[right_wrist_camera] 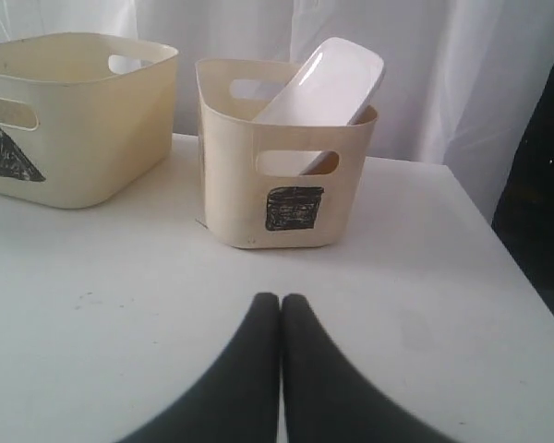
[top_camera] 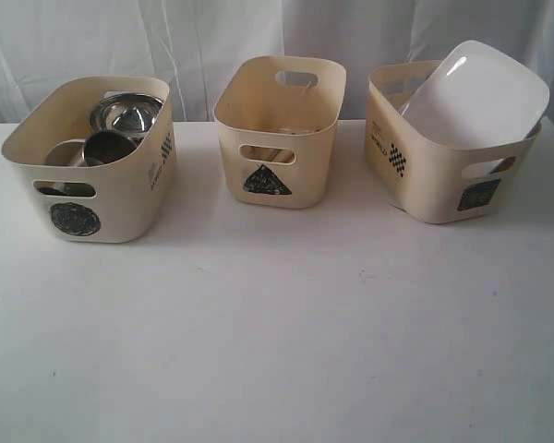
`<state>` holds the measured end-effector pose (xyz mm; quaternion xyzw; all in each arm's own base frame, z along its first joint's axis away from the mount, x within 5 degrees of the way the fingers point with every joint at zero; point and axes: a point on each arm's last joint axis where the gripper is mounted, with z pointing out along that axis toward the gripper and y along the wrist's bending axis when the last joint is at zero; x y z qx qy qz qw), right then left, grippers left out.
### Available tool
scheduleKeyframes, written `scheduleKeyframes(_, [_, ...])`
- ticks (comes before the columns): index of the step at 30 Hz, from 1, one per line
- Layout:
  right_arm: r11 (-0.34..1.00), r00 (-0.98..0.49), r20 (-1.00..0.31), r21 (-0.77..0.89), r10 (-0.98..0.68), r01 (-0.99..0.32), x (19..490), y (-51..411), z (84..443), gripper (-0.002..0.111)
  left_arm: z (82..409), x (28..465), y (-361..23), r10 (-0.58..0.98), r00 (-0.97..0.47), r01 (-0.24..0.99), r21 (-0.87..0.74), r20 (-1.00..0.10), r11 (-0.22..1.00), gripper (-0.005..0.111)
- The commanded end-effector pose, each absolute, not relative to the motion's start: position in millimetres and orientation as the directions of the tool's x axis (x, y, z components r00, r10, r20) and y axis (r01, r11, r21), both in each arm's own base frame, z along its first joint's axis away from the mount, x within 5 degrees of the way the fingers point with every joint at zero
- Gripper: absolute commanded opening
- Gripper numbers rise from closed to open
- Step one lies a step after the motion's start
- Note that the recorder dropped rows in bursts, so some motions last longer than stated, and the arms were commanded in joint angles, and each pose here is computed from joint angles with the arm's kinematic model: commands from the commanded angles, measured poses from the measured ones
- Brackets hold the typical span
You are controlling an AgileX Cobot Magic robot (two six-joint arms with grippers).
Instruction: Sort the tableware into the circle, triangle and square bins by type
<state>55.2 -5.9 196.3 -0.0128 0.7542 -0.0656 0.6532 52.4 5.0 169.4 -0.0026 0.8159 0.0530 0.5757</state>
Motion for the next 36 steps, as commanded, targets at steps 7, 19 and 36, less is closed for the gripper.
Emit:
scheduleKeyframes(7, [0.994,-0.256,-0.964,-0.087,-0.069,0.058,53.3,-5.7,182.5,0.0,168.3,52.1,4.8,0.049,-0.338,-0.067,0.076,-0.94,0.995,0.0])
scheduleKeyframes(19, [0.994,-0.262,-0.963,-0.087,-0.069,0.058,53.1,-5.8,181.9,0.0,168.3,52.1,4.8,0.049,-0.338,-0.067,0.076,-0.94,0.995,0.0])
scheduleKeyframes(36, [0.994,-0.262,-0.963,-0.087,-0.069,0.058,53.1,-5.8,181.9,0.0,168.3,52.1,4.8,0.049,-0.338,-0.067,0.076,-0.94,0.995,0.0])
